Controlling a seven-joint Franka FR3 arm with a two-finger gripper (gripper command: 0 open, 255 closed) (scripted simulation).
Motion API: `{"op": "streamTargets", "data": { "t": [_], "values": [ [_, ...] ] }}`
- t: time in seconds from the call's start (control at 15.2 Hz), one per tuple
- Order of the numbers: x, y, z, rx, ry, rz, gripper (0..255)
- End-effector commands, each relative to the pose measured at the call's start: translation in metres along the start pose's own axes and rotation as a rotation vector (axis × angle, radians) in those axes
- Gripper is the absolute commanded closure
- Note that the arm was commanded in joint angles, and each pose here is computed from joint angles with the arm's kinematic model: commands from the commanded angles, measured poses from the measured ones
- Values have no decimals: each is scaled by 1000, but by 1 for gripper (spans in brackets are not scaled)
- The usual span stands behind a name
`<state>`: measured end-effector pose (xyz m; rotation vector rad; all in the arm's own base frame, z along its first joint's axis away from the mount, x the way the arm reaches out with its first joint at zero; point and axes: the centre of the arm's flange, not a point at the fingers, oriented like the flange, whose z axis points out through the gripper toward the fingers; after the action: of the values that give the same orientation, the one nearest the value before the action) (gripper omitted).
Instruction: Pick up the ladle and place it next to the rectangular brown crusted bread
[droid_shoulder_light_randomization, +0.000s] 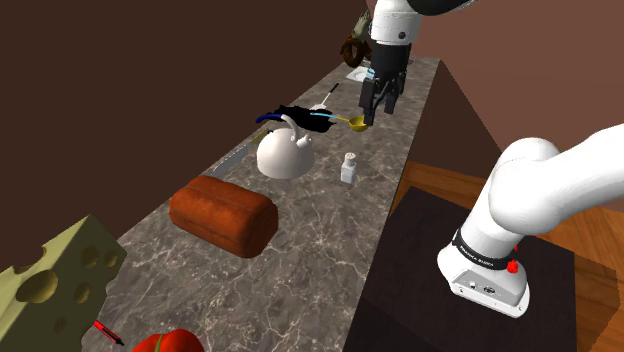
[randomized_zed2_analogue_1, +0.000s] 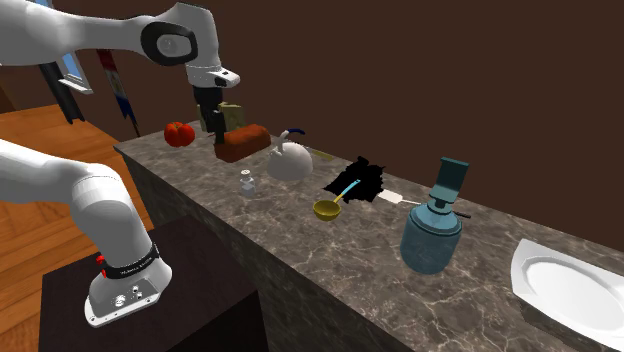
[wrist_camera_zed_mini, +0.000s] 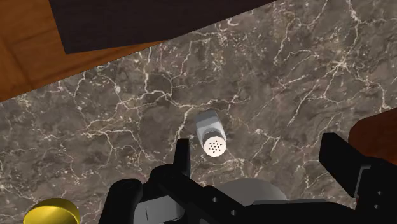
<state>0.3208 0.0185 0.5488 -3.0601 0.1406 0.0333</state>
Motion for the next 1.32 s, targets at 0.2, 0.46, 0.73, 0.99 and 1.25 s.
{"op": "streamTargets", "data": {
  "t": [0.2, 0.46, 0.73, 0.99, 1.25],
  "values": [
    [22, 31, 13, 7, 5, -28, 0],
    [52, 71, 32, 17, 11, -64, 0],
    [84, 109, 50, 26, 17, -101, 0],
    [118, 147, 68, 35, 23, -138, 0],
    [153, 183, 87, 45, 29, -175, 0]
  ]
}}
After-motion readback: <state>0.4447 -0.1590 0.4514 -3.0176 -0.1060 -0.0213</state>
